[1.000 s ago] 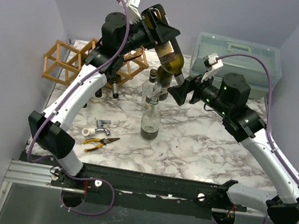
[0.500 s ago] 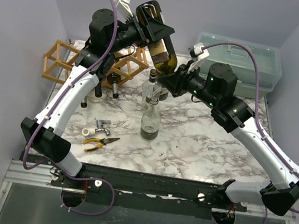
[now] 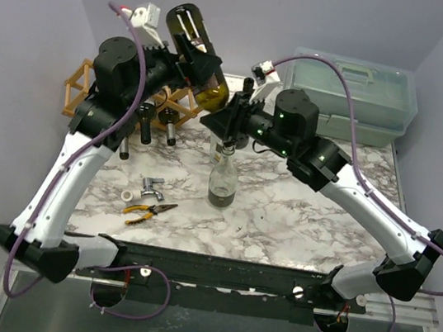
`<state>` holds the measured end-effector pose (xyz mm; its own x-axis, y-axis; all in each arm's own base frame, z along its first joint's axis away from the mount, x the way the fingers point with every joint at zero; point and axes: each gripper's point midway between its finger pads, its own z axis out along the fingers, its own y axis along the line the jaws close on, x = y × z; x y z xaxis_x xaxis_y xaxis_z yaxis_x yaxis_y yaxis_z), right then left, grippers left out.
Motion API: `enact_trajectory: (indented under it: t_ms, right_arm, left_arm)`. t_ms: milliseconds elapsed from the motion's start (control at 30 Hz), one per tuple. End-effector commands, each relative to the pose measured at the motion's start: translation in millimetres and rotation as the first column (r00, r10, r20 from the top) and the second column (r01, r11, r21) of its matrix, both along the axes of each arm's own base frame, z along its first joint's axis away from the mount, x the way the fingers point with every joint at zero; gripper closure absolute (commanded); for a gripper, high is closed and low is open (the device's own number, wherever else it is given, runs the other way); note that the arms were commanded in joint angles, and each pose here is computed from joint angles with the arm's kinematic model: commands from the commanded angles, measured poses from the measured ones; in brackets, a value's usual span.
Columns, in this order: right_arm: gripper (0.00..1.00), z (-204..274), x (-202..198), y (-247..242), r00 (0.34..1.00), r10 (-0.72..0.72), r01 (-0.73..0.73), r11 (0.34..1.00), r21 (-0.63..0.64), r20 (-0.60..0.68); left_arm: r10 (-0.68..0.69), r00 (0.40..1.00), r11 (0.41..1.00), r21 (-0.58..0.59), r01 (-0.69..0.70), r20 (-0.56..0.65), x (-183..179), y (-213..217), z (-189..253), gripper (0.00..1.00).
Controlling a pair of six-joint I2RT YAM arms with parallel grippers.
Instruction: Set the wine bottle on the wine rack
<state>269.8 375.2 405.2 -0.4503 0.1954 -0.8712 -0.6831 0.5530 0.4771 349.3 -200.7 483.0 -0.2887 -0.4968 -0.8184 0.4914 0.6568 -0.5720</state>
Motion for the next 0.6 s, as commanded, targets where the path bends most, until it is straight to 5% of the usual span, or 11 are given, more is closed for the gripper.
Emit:
enact_trajectory:
  t_ms: [0,333,467,567]
  right_arm:
    - [0.99,45,11,11,0.994,-0.106,0.106,0.98,0.167,-0.01]
    - [0.99,27,-5,49,0.996,-0.07,0.082,0.968,0.238,-0.06]
    - [0.99,22,-3,53,0.993,-0.082,0.103,0.948,0.301,-0.08]
    - [0.99,28,-3,54,0.995,-0.074,0.094,0.932,0.349,-0.072]
  left_arm:
    - [0.333,0.934,0.906,0.228,-0.356,0.132,-20,83,-8,0.01]
    - [0.603,0.767,0.635,0.45,-0.628,0.22,-57,172,-30,0.01]
    - [0.622,0.756,0.607,0.483,-0.631,0.206,-71,183,-42,0.01]
    - [0.569,0.803,0.66,0.484,-0.574,0.176,-78,172,-51,0.01]
